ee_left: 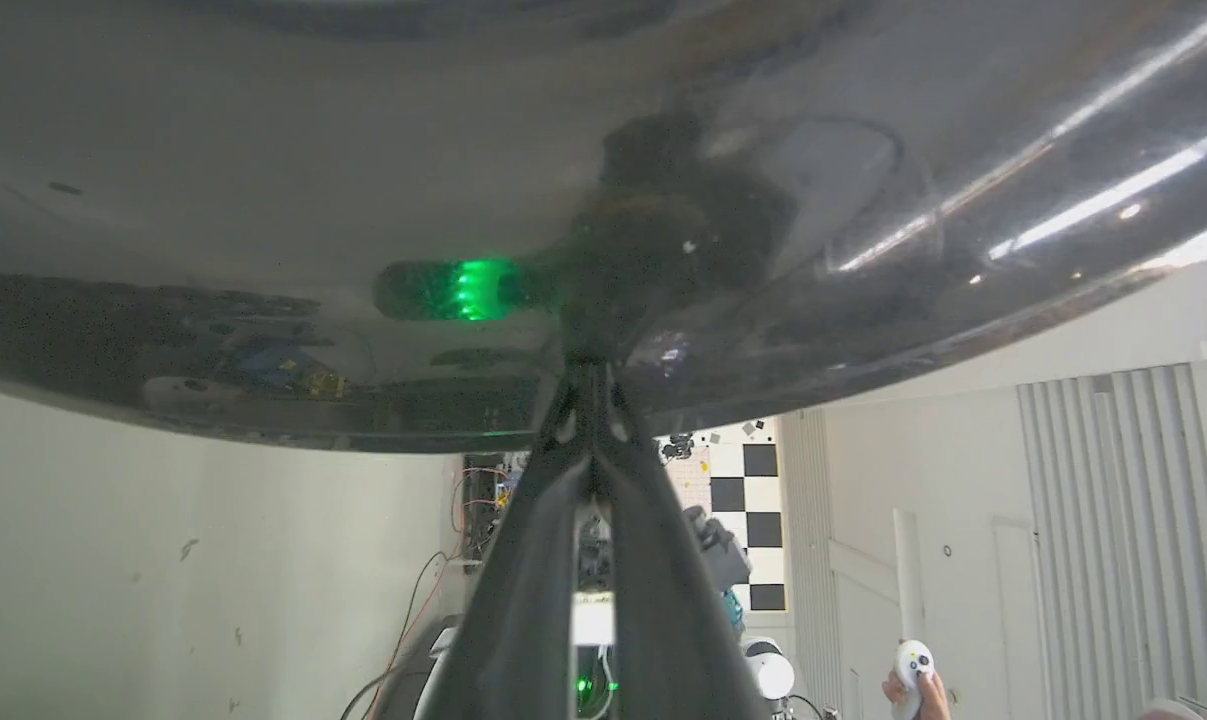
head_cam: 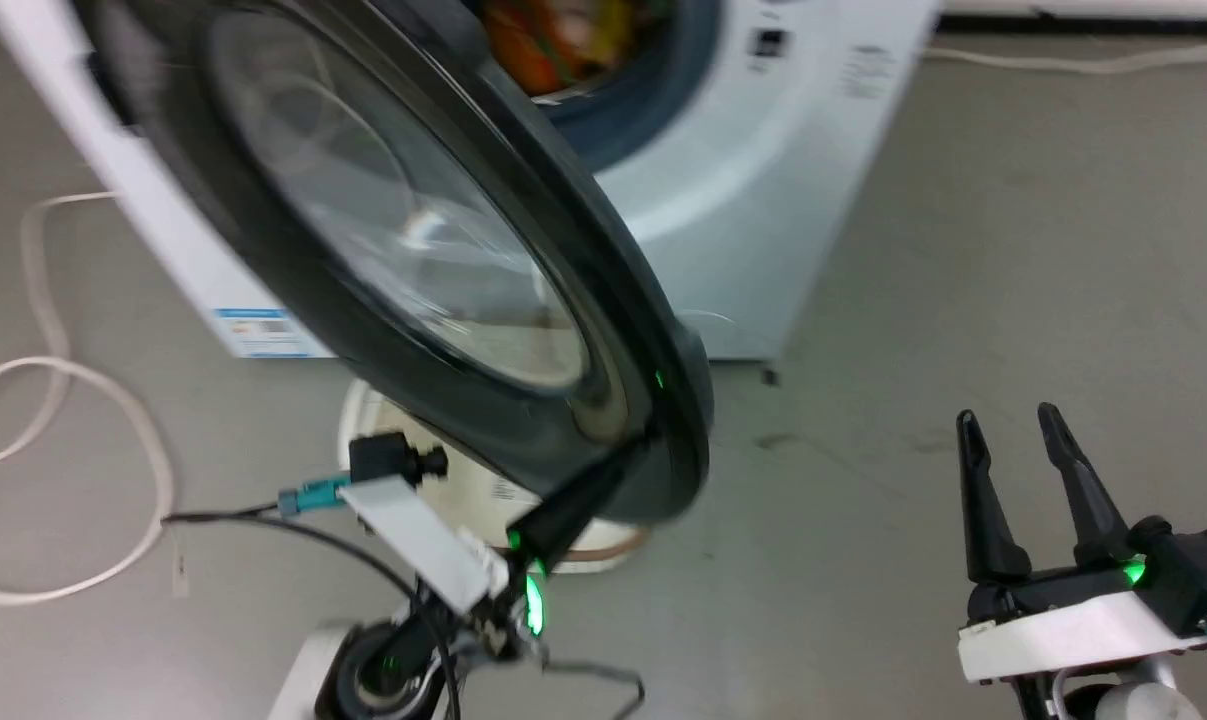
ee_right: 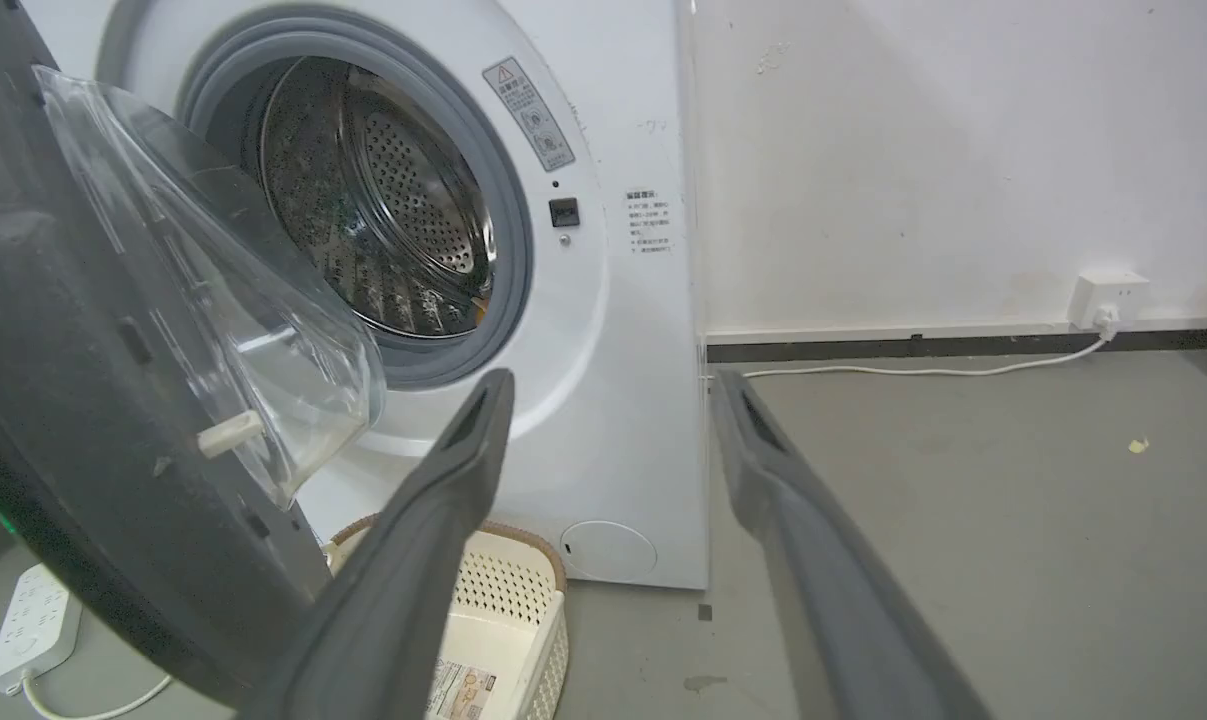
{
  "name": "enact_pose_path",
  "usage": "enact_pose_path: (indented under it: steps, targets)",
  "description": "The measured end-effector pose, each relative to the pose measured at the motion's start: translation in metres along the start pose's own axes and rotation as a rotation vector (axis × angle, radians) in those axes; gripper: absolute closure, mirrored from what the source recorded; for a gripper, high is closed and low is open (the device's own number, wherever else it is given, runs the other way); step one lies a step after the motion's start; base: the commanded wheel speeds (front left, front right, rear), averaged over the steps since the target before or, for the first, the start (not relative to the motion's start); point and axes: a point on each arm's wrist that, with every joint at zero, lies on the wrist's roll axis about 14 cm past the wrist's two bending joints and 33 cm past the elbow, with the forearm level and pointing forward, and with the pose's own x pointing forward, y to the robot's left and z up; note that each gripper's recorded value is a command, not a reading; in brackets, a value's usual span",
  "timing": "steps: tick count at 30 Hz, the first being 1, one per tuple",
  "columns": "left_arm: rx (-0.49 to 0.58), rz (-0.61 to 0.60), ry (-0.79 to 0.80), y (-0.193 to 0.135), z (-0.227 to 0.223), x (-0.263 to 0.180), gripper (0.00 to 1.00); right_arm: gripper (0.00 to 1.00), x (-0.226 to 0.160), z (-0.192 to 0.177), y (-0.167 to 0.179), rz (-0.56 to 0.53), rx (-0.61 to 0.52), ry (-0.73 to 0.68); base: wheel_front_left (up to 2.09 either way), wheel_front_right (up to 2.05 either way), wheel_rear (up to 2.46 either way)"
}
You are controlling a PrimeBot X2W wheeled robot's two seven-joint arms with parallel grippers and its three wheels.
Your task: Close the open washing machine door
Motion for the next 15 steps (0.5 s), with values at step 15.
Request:
enact_pose_path:
  steps: [15]
  targets:
    - [-0.056, -0.011, -0.144, 0.015, 0.041, 0.138, 1.0, 0.0, -0.039, -0.009, -0.062, -0.222, -0.027, 0.069, 0.0, 0.0, 0.0]
